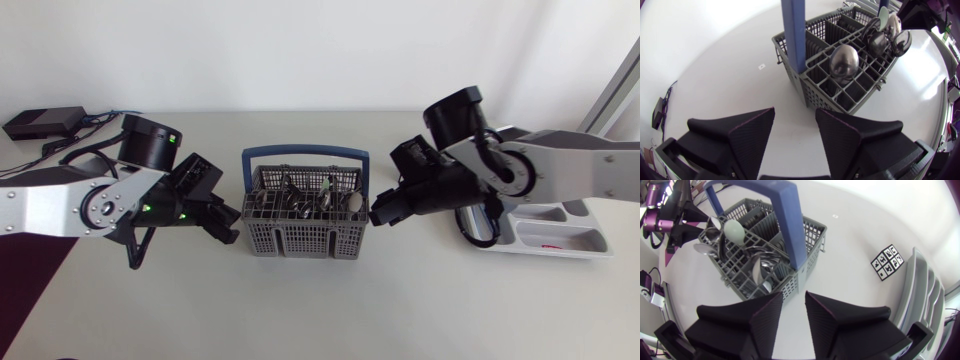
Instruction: Transfer all utensils from the basket to the drawer tray.
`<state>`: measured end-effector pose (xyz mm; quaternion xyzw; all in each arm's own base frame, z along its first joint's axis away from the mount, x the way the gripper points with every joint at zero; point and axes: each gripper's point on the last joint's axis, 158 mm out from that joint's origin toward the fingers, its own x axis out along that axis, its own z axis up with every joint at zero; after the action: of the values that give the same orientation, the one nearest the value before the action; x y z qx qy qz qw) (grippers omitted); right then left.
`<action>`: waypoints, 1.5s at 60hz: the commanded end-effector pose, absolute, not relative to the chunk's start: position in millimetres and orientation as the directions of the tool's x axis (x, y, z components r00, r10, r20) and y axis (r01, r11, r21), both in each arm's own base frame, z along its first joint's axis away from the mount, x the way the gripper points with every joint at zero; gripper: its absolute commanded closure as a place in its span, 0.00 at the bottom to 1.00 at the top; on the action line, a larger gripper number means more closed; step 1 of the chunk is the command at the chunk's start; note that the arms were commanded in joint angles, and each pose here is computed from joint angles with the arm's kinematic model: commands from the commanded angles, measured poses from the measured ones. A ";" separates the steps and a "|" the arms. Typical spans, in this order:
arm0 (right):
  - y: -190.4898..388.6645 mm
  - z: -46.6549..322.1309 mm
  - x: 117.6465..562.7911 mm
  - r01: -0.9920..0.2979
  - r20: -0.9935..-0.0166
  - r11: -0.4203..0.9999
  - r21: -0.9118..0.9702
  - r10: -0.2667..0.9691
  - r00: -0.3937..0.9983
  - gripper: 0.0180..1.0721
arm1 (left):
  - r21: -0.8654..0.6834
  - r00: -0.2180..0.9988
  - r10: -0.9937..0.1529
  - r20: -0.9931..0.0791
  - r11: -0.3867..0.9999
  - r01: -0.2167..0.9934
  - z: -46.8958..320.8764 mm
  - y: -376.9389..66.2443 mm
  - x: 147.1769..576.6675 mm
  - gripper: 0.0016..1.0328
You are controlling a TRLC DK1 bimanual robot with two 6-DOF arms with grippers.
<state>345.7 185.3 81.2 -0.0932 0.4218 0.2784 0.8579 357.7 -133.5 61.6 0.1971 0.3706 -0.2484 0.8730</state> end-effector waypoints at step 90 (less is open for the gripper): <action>233.4 87.6 348.0 -0.542 -0.781 0.771 0.335 0.548 0.298 0.89 | 0.171 0.669 -0.352 -0.655 0.793 0.585 113.8 -146.9 342.5 0.33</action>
<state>343.0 230.8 87.3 -0.0069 0.4877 0.3418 0.8033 346.4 -144.5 116.3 0.1965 0.3063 -0.2585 0.8948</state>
